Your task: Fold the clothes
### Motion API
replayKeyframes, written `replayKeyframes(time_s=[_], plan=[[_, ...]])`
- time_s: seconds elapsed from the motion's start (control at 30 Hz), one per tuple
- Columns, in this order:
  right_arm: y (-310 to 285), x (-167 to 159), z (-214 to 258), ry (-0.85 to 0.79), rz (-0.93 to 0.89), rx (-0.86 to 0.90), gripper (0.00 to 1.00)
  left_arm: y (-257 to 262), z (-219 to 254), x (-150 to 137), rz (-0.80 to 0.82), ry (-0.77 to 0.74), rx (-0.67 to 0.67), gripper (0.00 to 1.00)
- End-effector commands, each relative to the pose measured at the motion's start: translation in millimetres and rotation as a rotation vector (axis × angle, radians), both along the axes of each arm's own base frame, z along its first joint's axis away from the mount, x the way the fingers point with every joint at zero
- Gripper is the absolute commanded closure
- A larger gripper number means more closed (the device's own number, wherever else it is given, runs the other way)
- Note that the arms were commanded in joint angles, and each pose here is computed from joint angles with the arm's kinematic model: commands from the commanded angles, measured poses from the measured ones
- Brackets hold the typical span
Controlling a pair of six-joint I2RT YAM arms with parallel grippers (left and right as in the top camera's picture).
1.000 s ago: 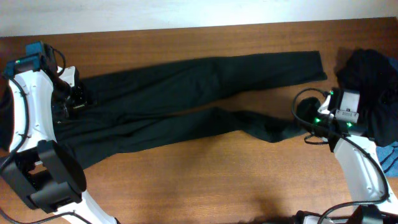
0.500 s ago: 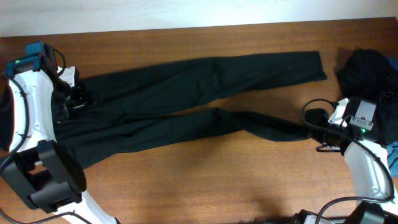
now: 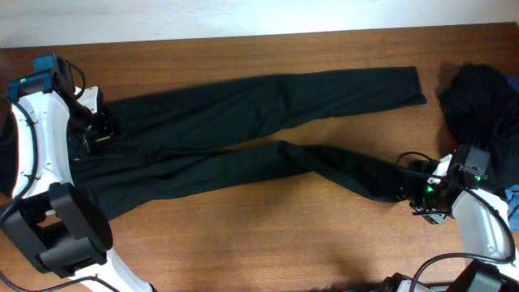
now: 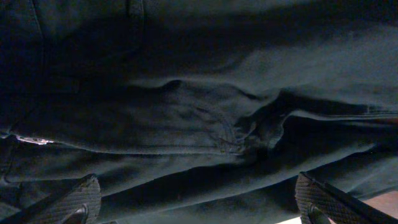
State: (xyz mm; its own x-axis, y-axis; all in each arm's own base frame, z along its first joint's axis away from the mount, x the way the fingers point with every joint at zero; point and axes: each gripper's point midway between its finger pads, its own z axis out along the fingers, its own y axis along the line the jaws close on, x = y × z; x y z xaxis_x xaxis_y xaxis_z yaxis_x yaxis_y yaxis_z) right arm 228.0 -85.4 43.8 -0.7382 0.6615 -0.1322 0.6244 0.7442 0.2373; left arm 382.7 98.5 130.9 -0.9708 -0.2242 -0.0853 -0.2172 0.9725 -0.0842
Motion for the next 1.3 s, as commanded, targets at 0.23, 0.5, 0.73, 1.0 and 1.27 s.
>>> replayKeyframes(time_s=[0.23, 0.5, 0.73, 1.0, 1.27], plan=[[-53.9, -30.1, 51.8, 0.099, -0.276, -0.285, 0.39, -0.1, 11.0, 0.3, -0.02, -0.03, 0.011, 0.01], [-59.0, 5.5, 103.9, -0.095, -0.221, -0.305, 0.23, 0.0, 11.0, 0.1, -0.019, -0.03, 0.011, 0.01], [-72.1, 42.4, 130.9, -0.213, -0.141, -0.351, 0.23, 0.0, 11.0, 0.1, -0.019, -0.03, 0.011, 0.01], [-72.4, 51.5, 57.3, -0.006, -0.054, -0.237, 0.24, 0.0, 11.0, 0.1, -0.019, -0.03, 0.011, 0.01], [-70.0, 64.7, 8.3, 0.073, -0.039, -0.139, 0.24, -0.1, 11.0, 0.2, -0.02, -0.03, 0.011, 0.01]])
